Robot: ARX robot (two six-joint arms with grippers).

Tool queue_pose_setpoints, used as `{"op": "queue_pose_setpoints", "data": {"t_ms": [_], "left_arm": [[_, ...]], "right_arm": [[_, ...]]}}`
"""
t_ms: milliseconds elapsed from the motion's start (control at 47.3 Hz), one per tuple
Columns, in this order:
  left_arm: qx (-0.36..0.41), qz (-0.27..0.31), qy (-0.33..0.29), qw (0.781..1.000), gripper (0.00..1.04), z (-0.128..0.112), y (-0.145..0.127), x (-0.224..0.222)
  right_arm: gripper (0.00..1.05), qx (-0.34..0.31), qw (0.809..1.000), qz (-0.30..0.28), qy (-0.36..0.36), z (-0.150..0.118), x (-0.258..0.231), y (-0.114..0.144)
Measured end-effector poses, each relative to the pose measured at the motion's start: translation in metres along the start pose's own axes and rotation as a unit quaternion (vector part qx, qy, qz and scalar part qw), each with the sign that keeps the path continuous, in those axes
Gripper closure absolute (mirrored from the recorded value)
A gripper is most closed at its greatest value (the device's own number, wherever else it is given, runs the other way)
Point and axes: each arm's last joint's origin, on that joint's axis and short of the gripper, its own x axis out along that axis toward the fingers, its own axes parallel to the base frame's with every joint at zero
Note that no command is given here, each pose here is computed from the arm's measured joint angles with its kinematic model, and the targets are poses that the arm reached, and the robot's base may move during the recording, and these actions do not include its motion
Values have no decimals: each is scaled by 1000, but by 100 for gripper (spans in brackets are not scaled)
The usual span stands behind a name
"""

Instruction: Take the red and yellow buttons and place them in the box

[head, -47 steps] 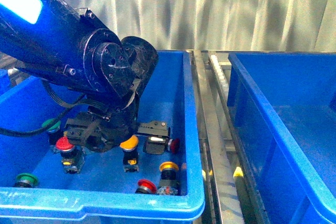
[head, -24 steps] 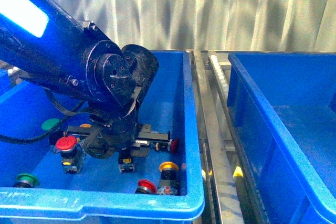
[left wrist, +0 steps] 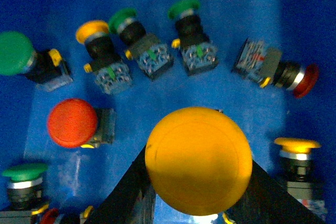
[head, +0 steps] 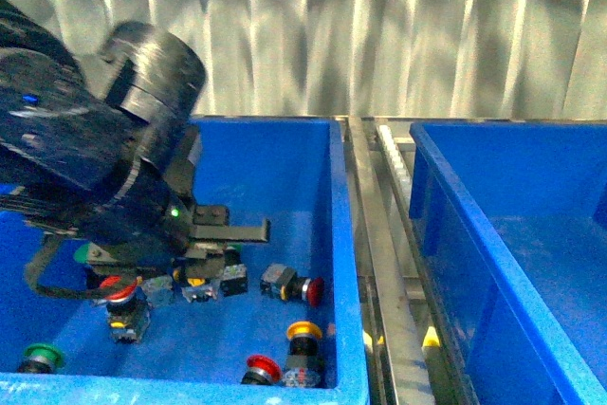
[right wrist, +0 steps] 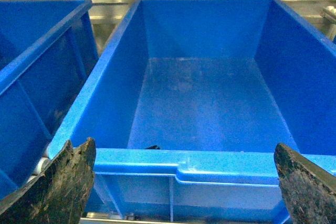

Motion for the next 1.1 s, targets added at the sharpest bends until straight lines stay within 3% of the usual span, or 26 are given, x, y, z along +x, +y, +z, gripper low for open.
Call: {"op": "queue_pose_setpoints", "data": {"t_ms": [317,571,824,972,1036,1099], "left_arm": [[-27,-62,-102,992,74,4,35,-77],[-37,-63,-106,992,74,-21,57,-93],[-38,-95,-131,986,75,-32,61,-107],[-75,-181,-189,962,75,-25,64,-114],[-117,-228,-207,944,75,-20,69,-111],[-180,-297,-225,910,75,-13,75,-101]], "right_arm": [[6,0,1000,0,0,0,0,0],[6,0,1000,0,0,0,0,0],[6,0,1000,0,0,0,0,0],[6,0,1000,0,0,0,0,0],[6,0,1000,0,0,0,0,0],[6,0,1000,0,-1,0,0,0]]}}
